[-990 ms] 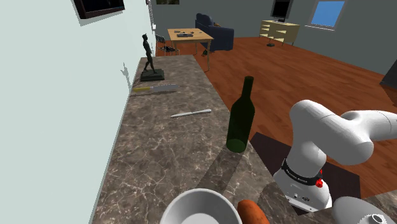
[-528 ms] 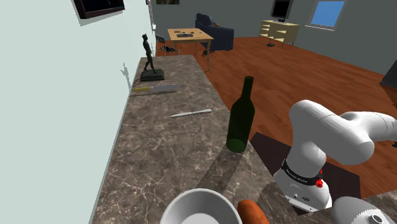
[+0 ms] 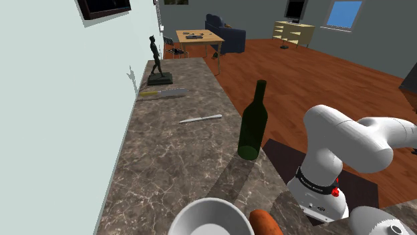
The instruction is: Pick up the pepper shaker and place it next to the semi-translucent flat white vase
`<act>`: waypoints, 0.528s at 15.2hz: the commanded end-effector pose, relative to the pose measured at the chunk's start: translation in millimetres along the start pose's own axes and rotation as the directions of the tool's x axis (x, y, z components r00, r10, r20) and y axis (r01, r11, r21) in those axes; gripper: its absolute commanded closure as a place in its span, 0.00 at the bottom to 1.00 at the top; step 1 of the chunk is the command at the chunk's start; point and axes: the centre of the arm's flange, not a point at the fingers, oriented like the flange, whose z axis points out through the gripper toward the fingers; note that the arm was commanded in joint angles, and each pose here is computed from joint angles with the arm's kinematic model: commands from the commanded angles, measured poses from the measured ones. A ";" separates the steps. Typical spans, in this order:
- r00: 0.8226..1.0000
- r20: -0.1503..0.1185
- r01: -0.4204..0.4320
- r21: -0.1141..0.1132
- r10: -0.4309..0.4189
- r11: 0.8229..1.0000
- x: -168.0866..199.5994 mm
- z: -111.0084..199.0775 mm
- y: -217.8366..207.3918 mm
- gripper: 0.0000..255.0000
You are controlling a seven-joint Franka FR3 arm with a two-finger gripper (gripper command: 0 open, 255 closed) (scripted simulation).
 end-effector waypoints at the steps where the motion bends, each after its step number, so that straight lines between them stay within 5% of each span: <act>1: 1.000 0.000 0.000 0.000 0.000 1.000 0.0 0.0 0.0 0.00; 8: 1.000 0.000 0.000 0.000 0.000 1.000 0.0 -50.0 0.0 0.00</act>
